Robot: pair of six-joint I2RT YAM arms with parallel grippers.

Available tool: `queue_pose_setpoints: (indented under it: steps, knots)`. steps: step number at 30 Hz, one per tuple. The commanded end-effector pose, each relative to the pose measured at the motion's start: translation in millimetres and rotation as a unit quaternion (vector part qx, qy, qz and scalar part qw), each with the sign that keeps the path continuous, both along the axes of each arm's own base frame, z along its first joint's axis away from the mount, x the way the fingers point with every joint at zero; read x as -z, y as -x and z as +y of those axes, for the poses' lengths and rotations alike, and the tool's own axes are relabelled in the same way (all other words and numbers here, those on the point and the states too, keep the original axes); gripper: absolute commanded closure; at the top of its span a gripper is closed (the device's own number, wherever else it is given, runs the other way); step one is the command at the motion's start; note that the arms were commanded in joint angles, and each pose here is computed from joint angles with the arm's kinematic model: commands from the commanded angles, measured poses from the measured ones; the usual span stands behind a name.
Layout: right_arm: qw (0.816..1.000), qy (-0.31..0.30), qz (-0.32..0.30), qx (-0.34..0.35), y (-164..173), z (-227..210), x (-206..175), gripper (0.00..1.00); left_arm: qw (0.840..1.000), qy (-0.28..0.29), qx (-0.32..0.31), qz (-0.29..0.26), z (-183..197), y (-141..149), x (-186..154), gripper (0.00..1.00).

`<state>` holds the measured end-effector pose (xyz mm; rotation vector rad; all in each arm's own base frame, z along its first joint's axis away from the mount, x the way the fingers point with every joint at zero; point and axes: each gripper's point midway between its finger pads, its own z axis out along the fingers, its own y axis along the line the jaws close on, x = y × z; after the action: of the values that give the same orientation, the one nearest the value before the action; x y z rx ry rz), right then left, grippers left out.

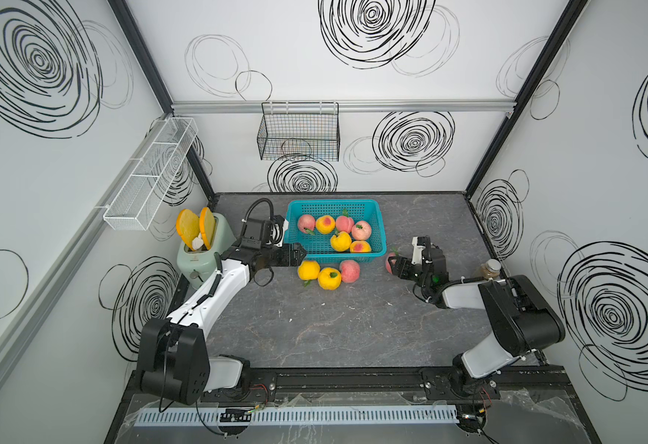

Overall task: Put the peaches into the basket
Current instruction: Pick up the peach from the center of the board.

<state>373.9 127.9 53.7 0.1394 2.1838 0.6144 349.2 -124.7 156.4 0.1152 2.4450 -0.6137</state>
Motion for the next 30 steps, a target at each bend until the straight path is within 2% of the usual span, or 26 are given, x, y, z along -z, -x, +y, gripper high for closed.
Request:
queue_pose_setpoints:
  steps: [1, 10, 30]
  knots:
    - [1.0, -0.006, -0.012, -0.004, -5.8, 1.9, -7.9, 0.33, 1.0, 0.004, 0.002, -0.018, 1.6, -5.1, -5.3, 0.13]
    - [1.0, -0.009, -0.017, -0.003, -5.5, 0.7, -11.1, 0.38, 1.0, 0.004, 0.001, -0.017, 1.9, -5.9, -4.1, 0.13]
    - [0.999, -0.008, -0.035, 0.012, -1.1, -11.7, -29.1, 0.39, 1.0, 0.019, 0.009, -0.015, -2.5, -4.7, -5.5, 0.12]
